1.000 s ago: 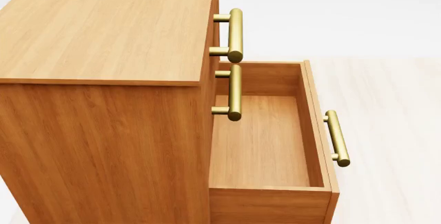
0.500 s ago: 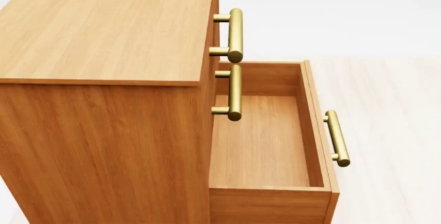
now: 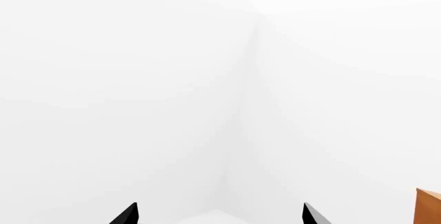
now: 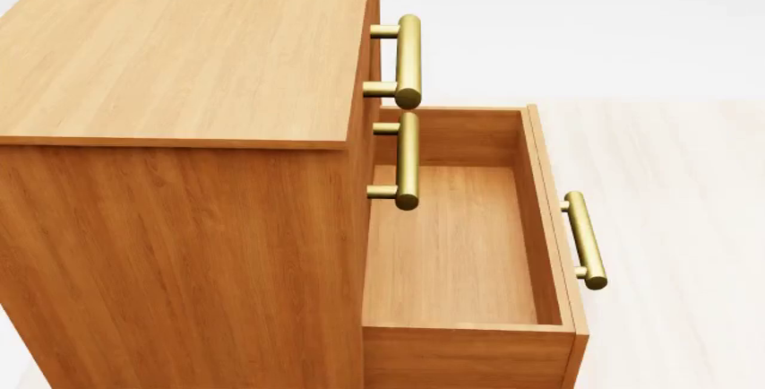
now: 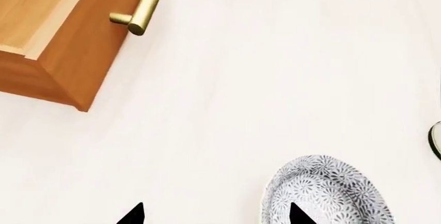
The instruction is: Put the bowl on top of the cabinet.
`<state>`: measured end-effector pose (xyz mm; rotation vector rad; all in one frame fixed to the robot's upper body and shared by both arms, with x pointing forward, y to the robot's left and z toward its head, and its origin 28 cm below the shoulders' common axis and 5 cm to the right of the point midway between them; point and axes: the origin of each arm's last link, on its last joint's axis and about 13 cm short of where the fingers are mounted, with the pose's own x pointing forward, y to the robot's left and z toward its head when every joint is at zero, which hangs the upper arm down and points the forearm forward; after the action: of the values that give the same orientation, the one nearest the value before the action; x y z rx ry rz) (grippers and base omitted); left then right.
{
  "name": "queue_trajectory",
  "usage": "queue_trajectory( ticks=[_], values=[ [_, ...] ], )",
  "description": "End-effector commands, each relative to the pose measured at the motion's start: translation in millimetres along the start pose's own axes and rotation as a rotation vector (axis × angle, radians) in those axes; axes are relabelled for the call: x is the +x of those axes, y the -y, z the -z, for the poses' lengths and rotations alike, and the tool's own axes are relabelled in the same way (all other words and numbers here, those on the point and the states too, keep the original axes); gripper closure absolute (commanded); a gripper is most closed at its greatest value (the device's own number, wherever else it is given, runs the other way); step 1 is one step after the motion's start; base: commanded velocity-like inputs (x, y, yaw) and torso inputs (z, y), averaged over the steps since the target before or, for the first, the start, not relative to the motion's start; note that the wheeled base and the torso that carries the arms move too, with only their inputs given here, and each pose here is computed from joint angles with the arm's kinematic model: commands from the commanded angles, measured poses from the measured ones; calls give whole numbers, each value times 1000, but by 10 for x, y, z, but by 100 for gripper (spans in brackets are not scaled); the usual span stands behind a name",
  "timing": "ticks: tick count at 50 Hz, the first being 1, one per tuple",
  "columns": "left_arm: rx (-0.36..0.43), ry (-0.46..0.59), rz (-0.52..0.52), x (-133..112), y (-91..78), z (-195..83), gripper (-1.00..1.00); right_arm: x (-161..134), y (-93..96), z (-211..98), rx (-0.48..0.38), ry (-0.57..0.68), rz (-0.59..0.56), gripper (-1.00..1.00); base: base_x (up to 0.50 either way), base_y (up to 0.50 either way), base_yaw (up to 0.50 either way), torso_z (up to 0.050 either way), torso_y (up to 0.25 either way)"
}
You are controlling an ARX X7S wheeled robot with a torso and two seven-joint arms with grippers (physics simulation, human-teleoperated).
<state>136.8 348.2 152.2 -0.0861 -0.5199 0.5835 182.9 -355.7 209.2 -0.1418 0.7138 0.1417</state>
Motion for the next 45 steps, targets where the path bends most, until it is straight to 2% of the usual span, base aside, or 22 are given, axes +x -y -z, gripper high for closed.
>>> queue_trajectory(
  ticks=[1, 7, 9, 15, 25, 45],
  values=[
    [-1, 0, -2, 3, -8, 8, -100, 99, 21, 121, 45, -40, 39, -100, 0, 0, 0, 0, 0],
    [-1, 1, -2, 3, -7, 5, -100, 128, 39, 163, 47, -58, 64, -100, 0, 0, 0, 0, 0],
    [-1, 0, -2, 2, -7, 4, -100, 143, 42, 209, -18, -97, 92, -100, 0, 0, 0, 0, 0],
    [-1, -1, -3, 0, -6, 1, -100, 174, 58, 259, -29, -110, 108, -100, 0, 0, 0, 0, 0],
    [1, -1, -1, -5, -4, -2, -100, 276, 86, 262, 4, -153, 127, -100, 0, 0, 0, 0, 0],
    [6, -2, 1, -4, 1, 0, -100, 363, 68, 277, -3, -188, 114, -100, 0, 0, 0, 0, 0]
  ],
)
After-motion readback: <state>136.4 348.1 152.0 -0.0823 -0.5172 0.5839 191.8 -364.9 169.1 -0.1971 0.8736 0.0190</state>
